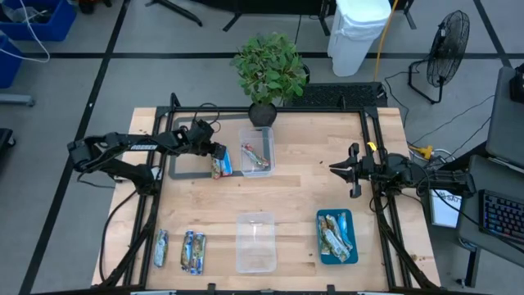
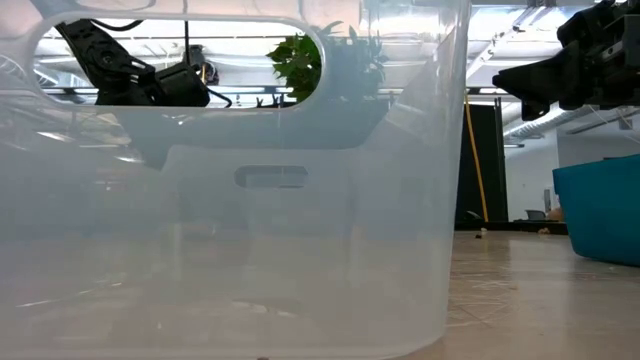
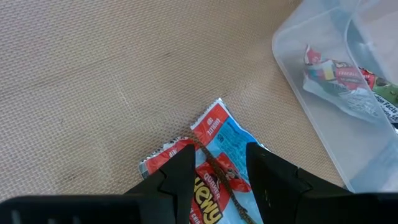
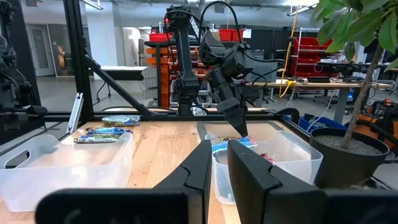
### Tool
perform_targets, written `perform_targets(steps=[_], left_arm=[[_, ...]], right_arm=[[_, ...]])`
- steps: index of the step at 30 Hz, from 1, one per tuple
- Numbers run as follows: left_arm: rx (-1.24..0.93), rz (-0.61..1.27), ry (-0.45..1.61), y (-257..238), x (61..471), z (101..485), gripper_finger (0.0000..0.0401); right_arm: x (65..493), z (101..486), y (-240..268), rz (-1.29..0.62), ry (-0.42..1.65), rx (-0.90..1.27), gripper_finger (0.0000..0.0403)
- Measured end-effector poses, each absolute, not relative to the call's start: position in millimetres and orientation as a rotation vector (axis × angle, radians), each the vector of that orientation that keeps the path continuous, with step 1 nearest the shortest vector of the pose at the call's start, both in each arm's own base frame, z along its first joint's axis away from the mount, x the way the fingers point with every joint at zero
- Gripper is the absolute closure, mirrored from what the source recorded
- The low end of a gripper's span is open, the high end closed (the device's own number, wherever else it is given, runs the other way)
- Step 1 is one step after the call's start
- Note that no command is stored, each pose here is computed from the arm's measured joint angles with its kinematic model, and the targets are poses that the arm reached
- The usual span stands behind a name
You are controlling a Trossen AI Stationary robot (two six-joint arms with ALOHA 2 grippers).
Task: Pick and place Granola Bars by type
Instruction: Put the red granola bar into the top transparent bin
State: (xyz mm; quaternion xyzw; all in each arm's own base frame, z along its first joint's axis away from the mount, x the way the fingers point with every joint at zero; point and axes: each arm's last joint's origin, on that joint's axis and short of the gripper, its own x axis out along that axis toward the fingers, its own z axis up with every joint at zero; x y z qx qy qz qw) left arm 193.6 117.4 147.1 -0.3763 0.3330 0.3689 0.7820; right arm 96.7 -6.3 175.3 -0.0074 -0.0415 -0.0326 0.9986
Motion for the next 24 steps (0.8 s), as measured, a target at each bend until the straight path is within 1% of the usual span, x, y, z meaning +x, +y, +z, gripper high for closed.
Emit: perform_targets(steps=[12, 24], left_arm=[[-0.831, 0.782, 0.746, 120, 200, 134, 0.0254], [-0.804, 0.766, 0.735, 121, 202, 134, 0.0257]], right_arm=[[97, 175, -6, -0.065, -0.083, -0.015, 0.0359], [97, 175, -6, -0.065, -0.083, -0.015, 0.0358]])
